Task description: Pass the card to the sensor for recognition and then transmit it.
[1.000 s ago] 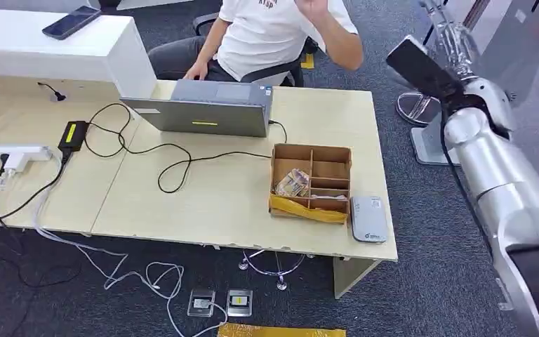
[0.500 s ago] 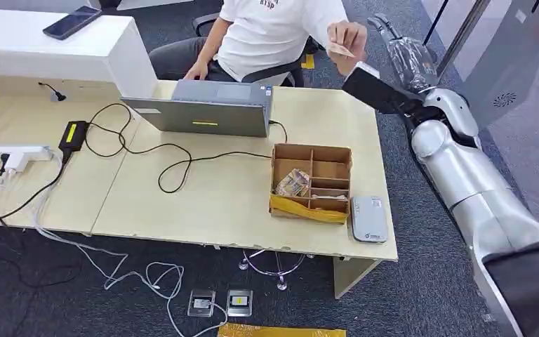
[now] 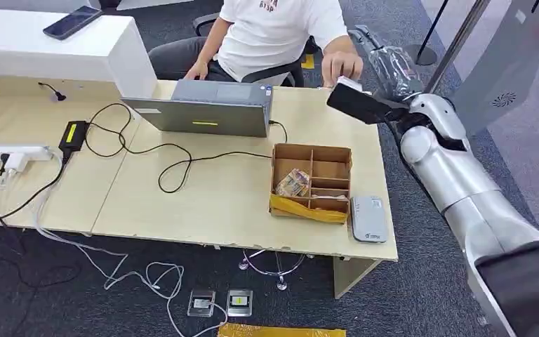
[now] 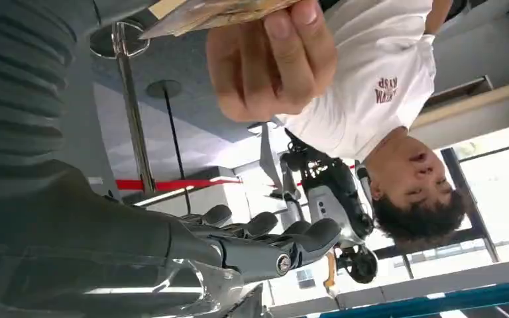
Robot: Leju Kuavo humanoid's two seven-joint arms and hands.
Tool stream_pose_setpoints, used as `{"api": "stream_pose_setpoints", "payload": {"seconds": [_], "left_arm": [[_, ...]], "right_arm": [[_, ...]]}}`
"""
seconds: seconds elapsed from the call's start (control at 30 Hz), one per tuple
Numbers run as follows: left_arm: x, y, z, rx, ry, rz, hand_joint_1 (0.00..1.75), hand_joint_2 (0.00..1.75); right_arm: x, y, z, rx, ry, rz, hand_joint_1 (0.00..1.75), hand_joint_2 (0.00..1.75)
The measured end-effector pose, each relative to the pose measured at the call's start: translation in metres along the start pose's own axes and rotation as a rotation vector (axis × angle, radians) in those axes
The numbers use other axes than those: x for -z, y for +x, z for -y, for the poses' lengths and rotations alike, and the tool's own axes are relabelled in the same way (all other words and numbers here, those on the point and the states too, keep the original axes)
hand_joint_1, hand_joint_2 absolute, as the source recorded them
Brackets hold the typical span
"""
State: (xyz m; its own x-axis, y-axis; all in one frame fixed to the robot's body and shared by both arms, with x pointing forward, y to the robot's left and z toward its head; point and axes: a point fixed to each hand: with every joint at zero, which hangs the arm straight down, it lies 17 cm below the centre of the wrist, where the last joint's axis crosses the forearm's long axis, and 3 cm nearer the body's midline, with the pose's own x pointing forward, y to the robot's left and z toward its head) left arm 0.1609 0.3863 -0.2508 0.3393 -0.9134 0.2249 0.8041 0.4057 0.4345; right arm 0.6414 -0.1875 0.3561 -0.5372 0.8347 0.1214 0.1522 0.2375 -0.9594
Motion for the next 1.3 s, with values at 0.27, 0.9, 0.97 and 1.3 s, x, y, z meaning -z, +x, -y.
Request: {"api": "stream_pose_setpoints", "payload": {"seconds": [0.27,0.9,0.97,1.3], "left_arm": [[0.0,-0.001,0.001,-0.001,-0.001,-0.001,0.0,1.75],[-0.002,-0.004,0.005,-0.01,0.0,-0.007,0.0,1.75],[-0.002,-0.004,0.005,-0.01,0.0,-0.007,0.0,1.75],[-0.002,-0.004,0.005,-0.01,0.0,-0.007,0.0,1.75]], "right_arm": [[0.001,0.004,-0.004,-0.009,0.011,0.01,0.0,1.75],[0.004,0.017,-0.014,0.0,0.046,0.029,1.75,1.75],[0.004,0.018,-0.013,0.0,0.046,0.032,1.75,1.75],[0.006,0.023,-0.015,0.004,0.053,0.046,1.75,1.75]]}}
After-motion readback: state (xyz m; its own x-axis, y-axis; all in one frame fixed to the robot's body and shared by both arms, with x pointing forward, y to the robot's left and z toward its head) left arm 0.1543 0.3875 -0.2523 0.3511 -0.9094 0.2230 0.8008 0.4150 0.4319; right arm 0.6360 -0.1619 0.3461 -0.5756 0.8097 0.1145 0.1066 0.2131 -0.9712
